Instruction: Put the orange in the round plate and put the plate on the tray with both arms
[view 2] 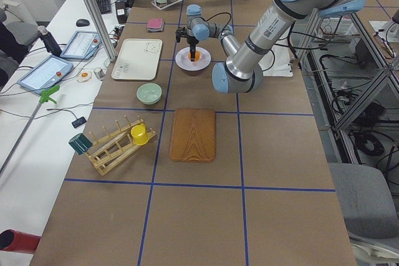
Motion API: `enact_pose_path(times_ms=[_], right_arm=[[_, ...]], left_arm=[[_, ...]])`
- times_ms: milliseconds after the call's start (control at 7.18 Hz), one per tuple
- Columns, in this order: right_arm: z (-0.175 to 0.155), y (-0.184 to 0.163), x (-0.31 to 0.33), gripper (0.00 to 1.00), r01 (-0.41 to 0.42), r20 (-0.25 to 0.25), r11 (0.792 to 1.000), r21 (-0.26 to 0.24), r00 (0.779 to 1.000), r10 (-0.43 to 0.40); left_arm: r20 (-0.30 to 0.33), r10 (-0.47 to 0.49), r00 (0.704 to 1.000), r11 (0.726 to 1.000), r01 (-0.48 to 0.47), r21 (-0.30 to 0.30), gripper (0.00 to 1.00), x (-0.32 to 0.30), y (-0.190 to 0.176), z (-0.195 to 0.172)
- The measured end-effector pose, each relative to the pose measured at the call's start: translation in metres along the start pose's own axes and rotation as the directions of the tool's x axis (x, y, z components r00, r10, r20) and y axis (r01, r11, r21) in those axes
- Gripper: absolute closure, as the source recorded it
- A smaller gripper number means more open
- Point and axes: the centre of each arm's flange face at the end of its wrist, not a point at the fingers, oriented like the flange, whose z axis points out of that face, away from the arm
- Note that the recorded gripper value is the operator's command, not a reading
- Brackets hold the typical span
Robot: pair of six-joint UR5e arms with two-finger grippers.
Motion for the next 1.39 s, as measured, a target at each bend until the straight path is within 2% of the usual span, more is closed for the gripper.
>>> enact_pose_path(times_ms=[139,557,835,1114,1392], right_arm=[[0.0,0.0,0.0,0.0,0.001,0.001,1.0,0.0,1.0,-0.001],[0.001,-0.002,-0.007,0.0,0.01,0.011,1.0,-0.001,1.0,-0.01],[-0.005,-0.008,-0.032,0.0,0.027,0.056,1.0,0.011,0.998,-0.028],[-0.013,-0.011,-0.088,0.0,-0.017,0.085,1.0,0.021,0.996,0.016],[-0.009,-0.009,-0.159,0.0,-0.085,0.098,0.996,0.031,0.992,0.082]], left_arm=[[-0.001,0.005,1.0,1.0,-0.005,-0.001,0.03,0.002,0.004,0.005],[-0.035,0.025,0.999,0.999,-0.024,0.03,0.02,-0.007,0.006,0.005],[-0.051,0.074,0.996,0.996,-0.071,0.051,0.02,-0.043,-0.008,-0.051],[0.005,0.188,0.982,0.981,-0.188,0.057,0.02,-0.145,-0.022,-0.127],[0.08,0.322,0.943,0.945,-0.326,0.04,0.02,-0.292,-0.041,-0.171]])
